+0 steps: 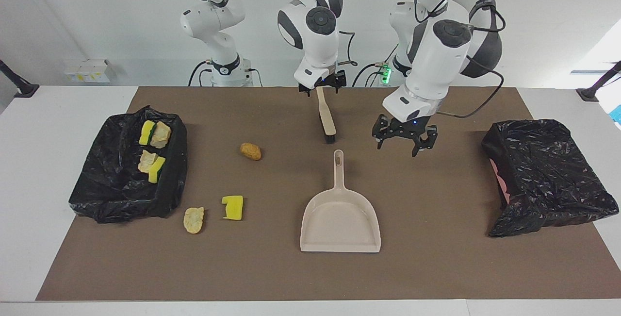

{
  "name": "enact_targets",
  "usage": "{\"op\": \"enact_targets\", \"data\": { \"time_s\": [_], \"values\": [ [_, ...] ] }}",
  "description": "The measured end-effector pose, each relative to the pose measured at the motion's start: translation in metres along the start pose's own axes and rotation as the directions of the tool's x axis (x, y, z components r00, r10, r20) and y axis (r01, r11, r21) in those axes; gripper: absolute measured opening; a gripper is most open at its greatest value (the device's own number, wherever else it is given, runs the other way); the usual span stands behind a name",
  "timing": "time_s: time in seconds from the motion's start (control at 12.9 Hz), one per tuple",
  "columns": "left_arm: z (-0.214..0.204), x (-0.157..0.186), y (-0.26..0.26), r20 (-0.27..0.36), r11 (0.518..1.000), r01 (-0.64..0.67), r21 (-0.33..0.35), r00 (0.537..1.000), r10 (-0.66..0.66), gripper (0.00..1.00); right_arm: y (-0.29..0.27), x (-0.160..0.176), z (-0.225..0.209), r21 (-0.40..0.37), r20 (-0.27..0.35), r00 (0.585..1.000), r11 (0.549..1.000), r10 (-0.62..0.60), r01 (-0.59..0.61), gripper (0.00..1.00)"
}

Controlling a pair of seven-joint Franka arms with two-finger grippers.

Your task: Sweep and dump trash in bin

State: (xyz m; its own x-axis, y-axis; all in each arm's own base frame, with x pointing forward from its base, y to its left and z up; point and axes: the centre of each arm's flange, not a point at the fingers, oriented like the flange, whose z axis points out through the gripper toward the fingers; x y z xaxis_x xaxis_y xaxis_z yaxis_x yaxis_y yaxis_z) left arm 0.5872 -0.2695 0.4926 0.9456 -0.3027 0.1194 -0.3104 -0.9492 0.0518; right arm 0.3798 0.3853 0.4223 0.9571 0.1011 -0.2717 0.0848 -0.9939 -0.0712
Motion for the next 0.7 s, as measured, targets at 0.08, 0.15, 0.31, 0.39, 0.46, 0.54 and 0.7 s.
{"op": "enact_targets", "data": {
  "time_s": [0.08,0.15,0.31,0.39,0.46,0.54,0.7],
  "values": [
    [0.014,0.002,0.015,0.005,1.0,-0.01,0.011,1.0,0.01,1.0,-0.001,-0.015,0.014,-0.014,0.005,1.0,1.0,-0.016,0.016,1.0],
    [0.026,0.003,0.028,0.003,1.0,-0.012,0.018,1.0,0.012,1.0,-0.005,-0.028,0.028,-0.022,0.001,0.999,0.999,-0.035,0.035,1.0],
    [0.044,0.004,0.044,0.006,1.0,-0.007,0.024,1.0,0.007,1.0,-0.013,-0.049,0.063,-0.036,-0.012,0.997,0.997,-0.075,0.074,1.0],
    [0.052,0.004,0.051,0.009,1.0,0.002,0.024,1.0,-0.002,1.0,-0.015,-0.057,0.079,-0.046,-0.01,0.996,0.995,-0.089,0.089,1.0],
    [0.061,0.005,0.059,0.008,1.0,0.018,0.023,1.0,-0.018,1.0,-0.016,-0.064,0.094,-0.054,-0.008,0.995,0.994,-0.099,0.098,1.0],
    [0.07,0.005,0.069,0.007,0.999,0.035,0.022,0.999,-0.035,1.0,-0.015,-0.069,0.106,-0.058,-0.004,0.995,0.993,-0.103,0.103,1.0],
    [0.089,0.004,0.086,0.006,0.998,0.056,0.021,0.998,-0.056,1.0,-0.012,-0.074,0.115,-0.064,0.009,0.995,0.993,-0.1,0.101,0.93]
  ]
}}
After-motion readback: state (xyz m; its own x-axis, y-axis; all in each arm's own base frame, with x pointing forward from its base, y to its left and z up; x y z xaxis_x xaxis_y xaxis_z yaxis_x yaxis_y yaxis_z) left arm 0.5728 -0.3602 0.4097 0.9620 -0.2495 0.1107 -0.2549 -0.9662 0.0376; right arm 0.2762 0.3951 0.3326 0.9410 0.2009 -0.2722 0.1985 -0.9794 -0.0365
